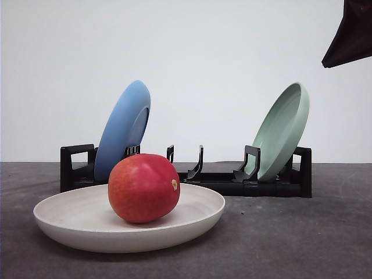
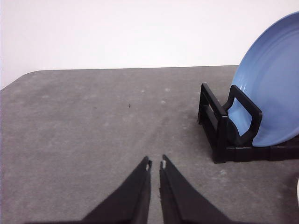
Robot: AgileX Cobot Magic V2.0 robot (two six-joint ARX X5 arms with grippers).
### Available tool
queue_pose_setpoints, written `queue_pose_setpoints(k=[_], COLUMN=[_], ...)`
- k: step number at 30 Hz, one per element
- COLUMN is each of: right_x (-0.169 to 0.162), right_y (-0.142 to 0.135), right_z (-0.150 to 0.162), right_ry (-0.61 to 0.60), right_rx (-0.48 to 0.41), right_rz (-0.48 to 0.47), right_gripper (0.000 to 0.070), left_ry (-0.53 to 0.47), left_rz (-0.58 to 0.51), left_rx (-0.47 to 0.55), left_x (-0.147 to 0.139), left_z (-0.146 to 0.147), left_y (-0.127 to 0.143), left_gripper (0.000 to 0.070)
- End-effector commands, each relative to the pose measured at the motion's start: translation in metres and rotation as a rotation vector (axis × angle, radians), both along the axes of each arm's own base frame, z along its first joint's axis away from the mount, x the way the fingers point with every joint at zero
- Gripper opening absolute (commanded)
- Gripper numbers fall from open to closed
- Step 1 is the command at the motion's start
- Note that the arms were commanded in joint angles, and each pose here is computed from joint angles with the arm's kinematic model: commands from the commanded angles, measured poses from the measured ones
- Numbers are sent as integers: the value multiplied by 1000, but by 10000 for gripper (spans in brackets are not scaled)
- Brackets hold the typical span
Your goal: Place pomegranate in white plate
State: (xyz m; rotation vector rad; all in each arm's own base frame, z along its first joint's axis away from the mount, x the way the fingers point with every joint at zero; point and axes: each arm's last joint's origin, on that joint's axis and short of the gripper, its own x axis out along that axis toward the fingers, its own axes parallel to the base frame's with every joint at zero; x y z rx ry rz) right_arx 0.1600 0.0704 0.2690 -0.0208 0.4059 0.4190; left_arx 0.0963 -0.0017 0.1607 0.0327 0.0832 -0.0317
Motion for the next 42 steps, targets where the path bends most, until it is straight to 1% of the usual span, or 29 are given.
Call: queue_pose_setpoints(k=[1,6,8,9,11,14,18,21,24,30,35,42], right_x=[1,1,1,1,0,-3,-10,-20,-30,-46,-55,-61], right_y=[1,1,1,1,0,-8,-25,-39,-50,-64,-68,-68], right_z=[2,2,2,1,2,-2,-17,-31,-44,-68,-83,-102], right_ry=[-6,-6,-17,-31,-48,-43,-45,-72,-149,-293,-335,-382], right_rx=[9,9,-16,-51,-87,-90,-62,-54,-32,45,105,119], right_rz=[1,1,8,17,26,-13,-107,-190,-266,-380,-418,-416], right_gripper=[13,13,13,13,13,13,13,13,13,13,13,13], left_ry=[-4,-4,-4,-4,-4,-4,-4,-4,-4,-4,-4,-4], left_rz=[3,3,3,3,3,3,3,3,3,3,3,3], left_rx=[4,4,4,4,4,4,4,4,4,4,4,4], left_x=[1,1,1,1,1,1,1,1,1,1,1,1], left_z=[-2,-2,-2,-2,-2,-2,-2,-2,-2,-2,-2,-2], left_y=[0,0,0,0,0,0,0,0,0,0,0,0], left_gripper=[16,16,16,16,16,16,16,16,16,16,16,16])
